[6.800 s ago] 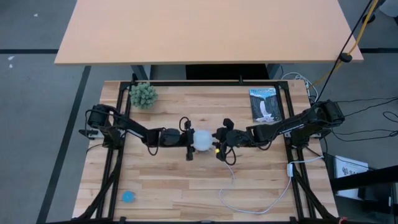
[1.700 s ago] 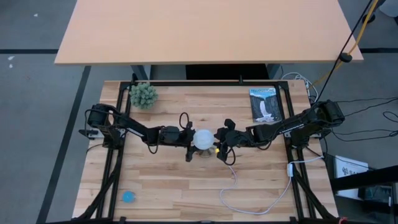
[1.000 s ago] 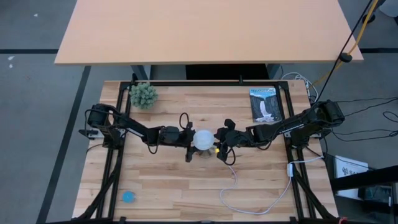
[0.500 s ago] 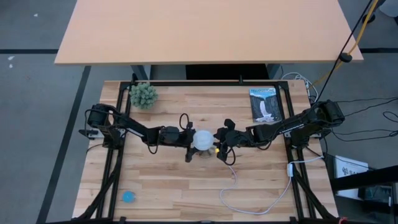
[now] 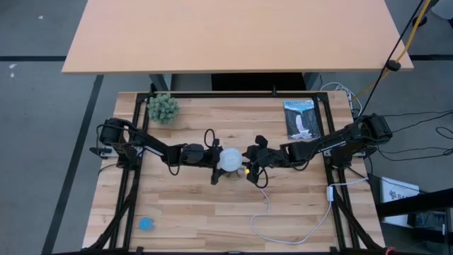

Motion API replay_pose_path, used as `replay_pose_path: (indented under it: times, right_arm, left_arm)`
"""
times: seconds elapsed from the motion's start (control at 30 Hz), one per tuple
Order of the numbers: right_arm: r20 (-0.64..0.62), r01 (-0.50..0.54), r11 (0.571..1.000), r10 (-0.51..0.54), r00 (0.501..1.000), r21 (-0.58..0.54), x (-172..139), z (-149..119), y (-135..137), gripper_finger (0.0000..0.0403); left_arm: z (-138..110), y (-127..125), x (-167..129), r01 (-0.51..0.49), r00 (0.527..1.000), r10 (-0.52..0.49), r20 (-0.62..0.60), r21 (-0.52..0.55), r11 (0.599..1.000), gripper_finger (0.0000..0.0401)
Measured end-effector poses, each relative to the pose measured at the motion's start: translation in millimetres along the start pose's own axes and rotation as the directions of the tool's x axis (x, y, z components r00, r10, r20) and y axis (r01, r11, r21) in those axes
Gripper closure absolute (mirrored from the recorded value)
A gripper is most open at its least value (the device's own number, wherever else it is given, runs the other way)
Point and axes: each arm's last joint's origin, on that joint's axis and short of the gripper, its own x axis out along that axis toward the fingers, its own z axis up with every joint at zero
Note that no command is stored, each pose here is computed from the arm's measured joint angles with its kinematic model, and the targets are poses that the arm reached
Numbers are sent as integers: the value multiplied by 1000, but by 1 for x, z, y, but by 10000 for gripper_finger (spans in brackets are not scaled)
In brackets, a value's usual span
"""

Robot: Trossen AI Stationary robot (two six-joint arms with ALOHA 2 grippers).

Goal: Screw lightbulb
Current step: Insert the white light bulb into the gold lamp

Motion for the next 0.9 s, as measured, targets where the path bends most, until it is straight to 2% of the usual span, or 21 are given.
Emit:
replay_pose_path:
  times: [0.27,0.6,0.9]
  right_arm:
    - [-1,20,1000,-20,1000,-4,1,1,-4,261]
    - [-4,12,1000,-12,1000,14,1,1,-4,261]
    - [-14,-13,1000,13,1000,23,1,0,-3,261]
  left_arm:
    - [0,-2,0,70,998,-70,-6,-7,998,128]
    - [0,6,0,50,999,-51,-7,-69,996,128]
    - [0,7,0,100,995,-102,-7,-109,989,128]
